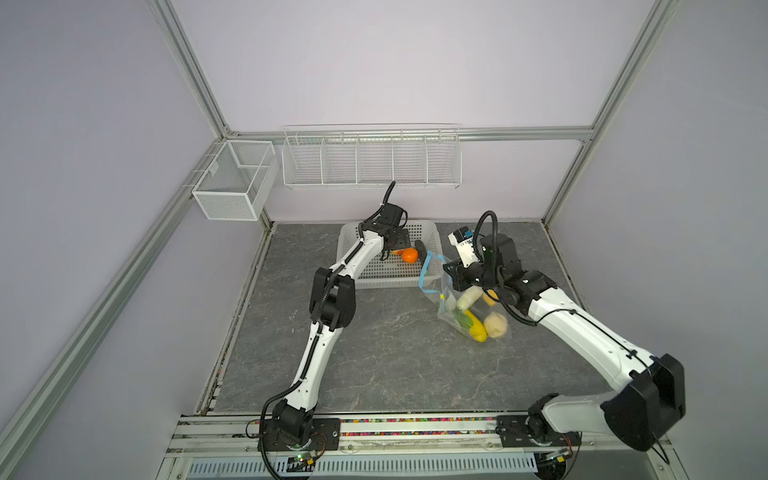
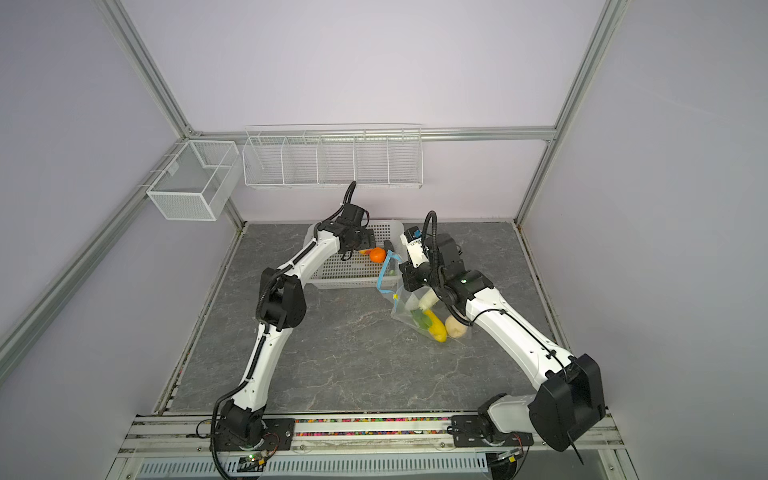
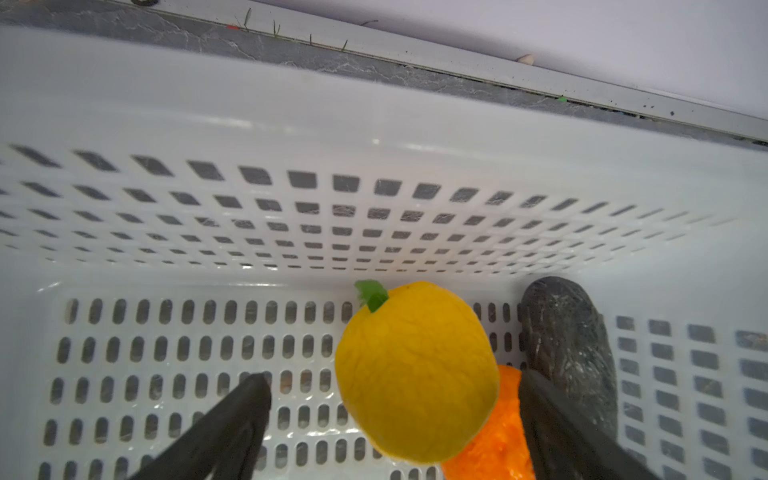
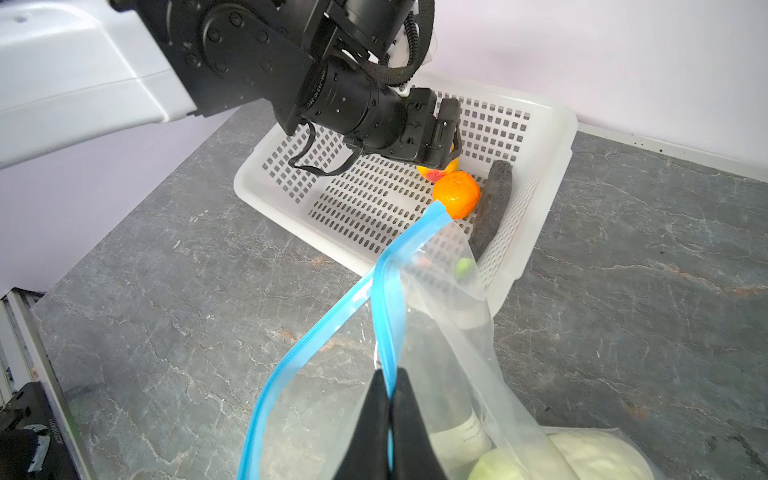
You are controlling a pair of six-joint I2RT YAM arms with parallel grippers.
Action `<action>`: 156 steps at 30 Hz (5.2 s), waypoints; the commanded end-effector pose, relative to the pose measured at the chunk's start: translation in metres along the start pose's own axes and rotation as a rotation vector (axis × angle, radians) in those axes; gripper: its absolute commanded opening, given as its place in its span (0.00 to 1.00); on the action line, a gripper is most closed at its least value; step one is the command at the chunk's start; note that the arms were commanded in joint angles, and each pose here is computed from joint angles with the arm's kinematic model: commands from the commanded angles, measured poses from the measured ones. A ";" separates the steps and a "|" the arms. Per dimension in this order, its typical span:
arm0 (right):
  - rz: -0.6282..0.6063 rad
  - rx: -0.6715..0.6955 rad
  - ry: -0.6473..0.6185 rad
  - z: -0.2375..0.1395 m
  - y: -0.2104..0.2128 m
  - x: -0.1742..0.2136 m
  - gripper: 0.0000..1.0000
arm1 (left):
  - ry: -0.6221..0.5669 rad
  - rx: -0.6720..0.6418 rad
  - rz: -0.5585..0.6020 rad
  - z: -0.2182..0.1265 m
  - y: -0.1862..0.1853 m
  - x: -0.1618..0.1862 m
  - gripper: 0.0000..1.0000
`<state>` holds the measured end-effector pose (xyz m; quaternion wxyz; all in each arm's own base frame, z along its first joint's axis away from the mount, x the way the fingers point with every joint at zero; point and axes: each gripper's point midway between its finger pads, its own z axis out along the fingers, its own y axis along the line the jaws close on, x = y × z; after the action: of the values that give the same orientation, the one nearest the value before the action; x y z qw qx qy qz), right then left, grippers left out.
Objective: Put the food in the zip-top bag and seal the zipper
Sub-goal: 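Open the left gripper and move it back over the basket toward the yellow pear, then lower the left gripper onto the yellow pear and close on it, then lift the yellow pear with the left gripper and carry it to the bag mouth, then lower the yellow pear into the bag held by the right gripper and release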
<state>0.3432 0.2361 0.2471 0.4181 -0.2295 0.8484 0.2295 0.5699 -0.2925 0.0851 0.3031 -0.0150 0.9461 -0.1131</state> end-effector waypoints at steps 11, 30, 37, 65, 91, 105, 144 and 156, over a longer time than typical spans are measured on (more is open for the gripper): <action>-0.001 -0.022 -0.007 0.004 0.000 -0.003 0.07 | 0.008 -0.006 -0.008 0.025 0.004 0.009 0.75; 0.012 -0.037 0.003 0.006 0.000 0.001 0.07 | -0.074 -0.049 -0.036 0.028 0.012 -0.005 0.76; 0.012 -0.046 -0.001 0.006 0.001 0.002 0.07 | -0.143 -0.060 -0.055 0.026 0.015 -0.015 0.70; 0.024 -0.049 -0.002 0.006 0.001 0.003 0.07 | -0.198 -0.083 -0.044 -0.004 0.018 -0.022 0.51; 0.039 -0.067 -0.045 -0.004 0.006 -0.003 0.07 | -0.150 0.028 -0.037 -0.113 -0.001 0.025 0.43; 0.032 -0.097 -0.073 -0.011 0.014 -0.013 0.07 | 0.073 0.427 0.007 -0.208 -0.049 0.095 0.43; 0.038 -0.120 -0.127 -0.032 0.025 -0.022 0.07 | 0.197 0.959 -0.013 -0.279 -0.130 0.128 0.42; 0.034 -0.123 -0.141 -0.039 0.027 -0.024 0.07 | 0.255 0.922 -0.020 -0.256 -0.128 0.148 0.42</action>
<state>0.3248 0.2379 0.2858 0.4499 -0.2185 0.8153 0.2917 0.2976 -0.3774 0.2403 0.1676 0.1272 0.8250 -0.5245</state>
